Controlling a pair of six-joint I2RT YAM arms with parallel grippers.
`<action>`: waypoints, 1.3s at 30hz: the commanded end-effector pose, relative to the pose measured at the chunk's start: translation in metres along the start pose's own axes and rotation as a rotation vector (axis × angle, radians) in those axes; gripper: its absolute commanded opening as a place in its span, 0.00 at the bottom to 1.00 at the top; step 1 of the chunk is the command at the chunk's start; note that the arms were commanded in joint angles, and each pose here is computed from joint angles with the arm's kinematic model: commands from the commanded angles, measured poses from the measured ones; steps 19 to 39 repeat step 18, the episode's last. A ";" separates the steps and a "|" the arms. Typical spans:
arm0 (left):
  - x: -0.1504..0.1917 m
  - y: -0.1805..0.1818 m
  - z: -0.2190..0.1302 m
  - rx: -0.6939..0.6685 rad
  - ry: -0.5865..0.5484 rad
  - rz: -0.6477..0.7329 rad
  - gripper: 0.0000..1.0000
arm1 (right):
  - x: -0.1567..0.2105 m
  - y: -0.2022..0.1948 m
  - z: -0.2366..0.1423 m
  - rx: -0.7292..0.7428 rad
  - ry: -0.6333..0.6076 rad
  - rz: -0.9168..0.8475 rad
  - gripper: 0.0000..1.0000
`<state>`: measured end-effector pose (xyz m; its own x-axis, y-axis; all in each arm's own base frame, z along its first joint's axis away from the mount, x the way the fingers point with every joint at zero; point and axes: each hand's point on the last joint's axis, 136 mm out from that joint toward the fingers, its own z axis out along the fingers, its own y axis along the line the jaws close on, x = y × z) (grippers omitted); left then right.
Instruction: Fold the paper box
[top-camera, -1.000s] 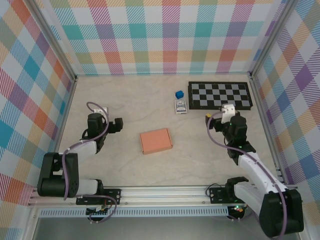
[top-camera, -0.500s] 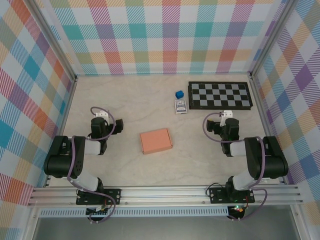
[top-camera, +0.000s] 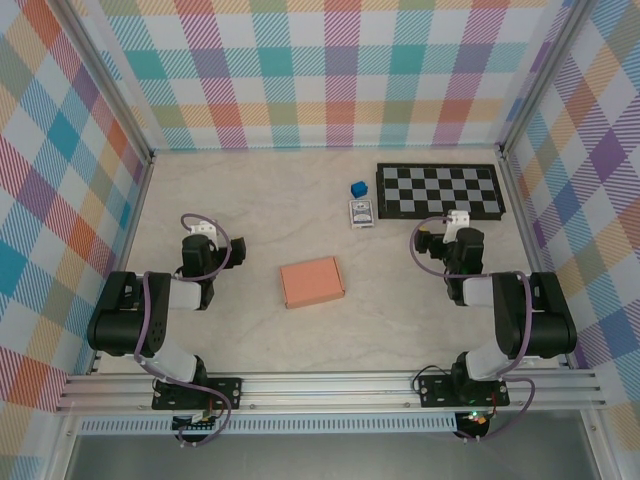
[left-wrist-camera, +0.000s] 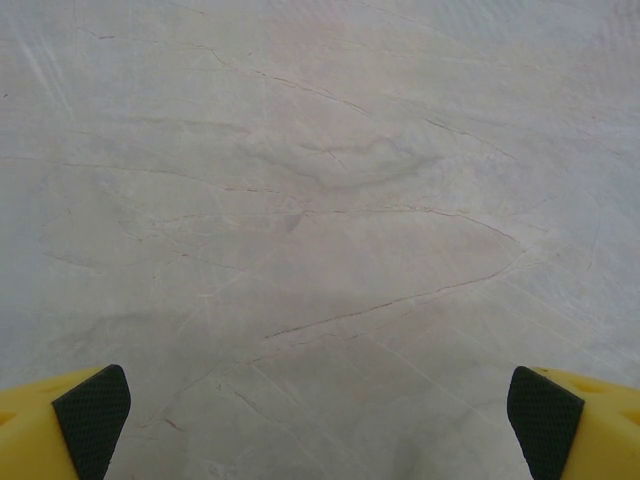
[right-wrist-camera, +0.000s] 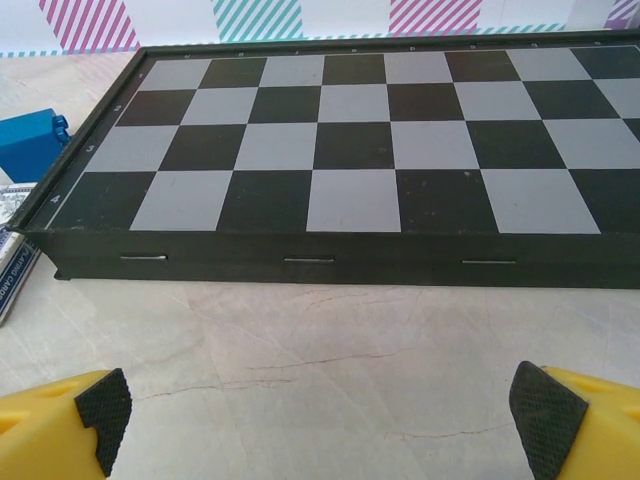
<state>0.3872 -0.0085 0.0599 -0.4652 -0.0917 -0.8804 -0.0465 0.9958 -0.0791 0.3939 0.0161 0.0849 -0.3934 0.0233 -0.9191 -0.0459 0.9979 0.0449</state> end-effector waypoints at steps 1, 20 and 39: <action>-0.021 -0.009 0.002 0.024 -0.057 0.024 1.00 | -0.006 0.002 0.001 -0.017 -0.008 0.018 1.00; -0.021 -0.008 0.002 0.022 -0.058 0.023 1.00 | -0.006 0.009 0.002 -0.086 0.006 0.015 1.00; -0.021 -0.008 0.002 0.022 -0.058 0.023 1.00 | -0.006 0.009 0.002 -0.086 0.006 0.015 1.00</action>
